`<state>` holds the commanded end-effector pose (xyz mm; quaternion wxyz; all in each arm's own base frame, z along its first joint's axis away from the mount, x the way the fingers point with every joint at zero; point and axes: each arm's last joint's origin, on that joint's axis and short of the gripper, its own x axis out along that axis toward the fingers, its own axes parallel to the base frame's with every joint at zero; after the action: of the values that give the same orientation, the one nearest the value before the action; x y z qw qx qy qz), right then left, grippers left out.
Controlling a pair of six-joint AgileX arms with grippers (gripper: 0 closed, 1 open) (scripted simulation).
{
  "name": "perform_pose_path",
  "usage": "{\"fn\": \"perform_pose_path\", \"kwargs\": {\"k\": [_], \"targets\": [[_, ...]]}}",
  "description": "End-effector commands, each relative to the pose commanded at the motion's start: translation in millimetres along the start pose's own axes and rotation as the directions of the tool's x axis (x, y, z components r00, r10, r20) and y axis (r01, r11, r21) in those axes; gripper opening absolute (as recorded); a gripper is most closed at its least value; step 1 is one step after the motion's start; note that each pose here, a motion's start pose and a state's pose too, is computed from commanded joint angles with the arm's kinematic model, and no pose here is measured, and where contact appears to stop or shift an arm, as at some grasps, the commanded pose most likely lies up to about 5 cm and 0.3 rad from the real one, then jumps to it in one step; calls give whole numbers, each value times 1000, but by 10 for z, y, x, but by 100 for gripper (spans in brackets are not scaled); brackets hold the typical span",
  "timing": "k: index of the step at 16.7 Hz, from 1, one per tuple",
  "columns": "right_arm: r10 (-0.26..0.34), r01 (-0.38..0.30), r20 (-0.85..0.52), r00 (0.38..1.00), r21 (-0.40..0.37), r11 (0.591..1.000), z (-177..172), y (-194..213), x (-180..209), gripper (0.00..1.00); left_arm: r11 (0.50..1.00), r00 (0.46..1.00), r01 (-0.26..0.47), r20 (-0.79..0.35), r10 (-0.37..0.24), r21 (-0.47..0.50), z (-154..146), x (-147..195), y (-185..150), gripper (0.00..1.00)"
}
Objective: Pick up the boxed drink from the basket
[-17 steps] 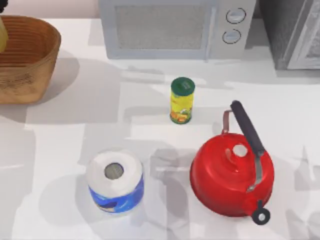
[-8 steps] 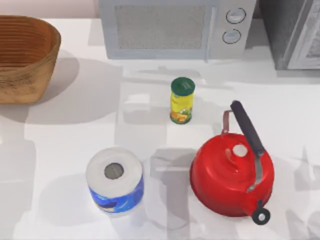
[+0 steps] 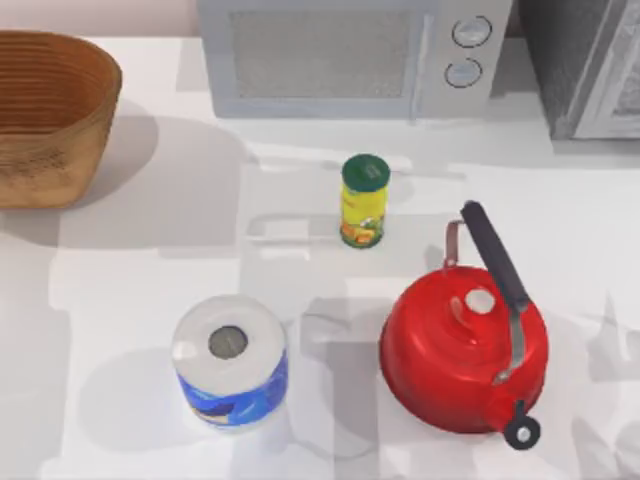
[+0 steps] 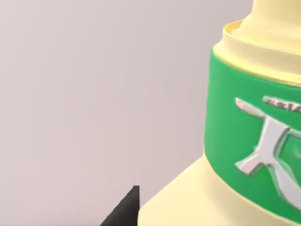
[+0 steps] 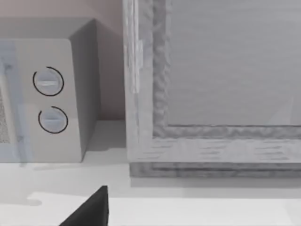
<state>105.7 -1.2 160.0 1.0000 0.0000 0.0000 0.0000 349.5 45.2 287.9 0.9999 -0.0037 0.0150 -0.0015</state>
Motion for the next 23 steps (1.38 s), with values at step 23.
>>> {"fn": "perform_pose_path", "kwargs": {"k": [23], "targets": [[0, 0, 0, 1000, 0, 1000, 0, 0, 0, 100, 1000, 1000, -3, 30, 3, 7, -1355, -2397, -461, 0]]}}
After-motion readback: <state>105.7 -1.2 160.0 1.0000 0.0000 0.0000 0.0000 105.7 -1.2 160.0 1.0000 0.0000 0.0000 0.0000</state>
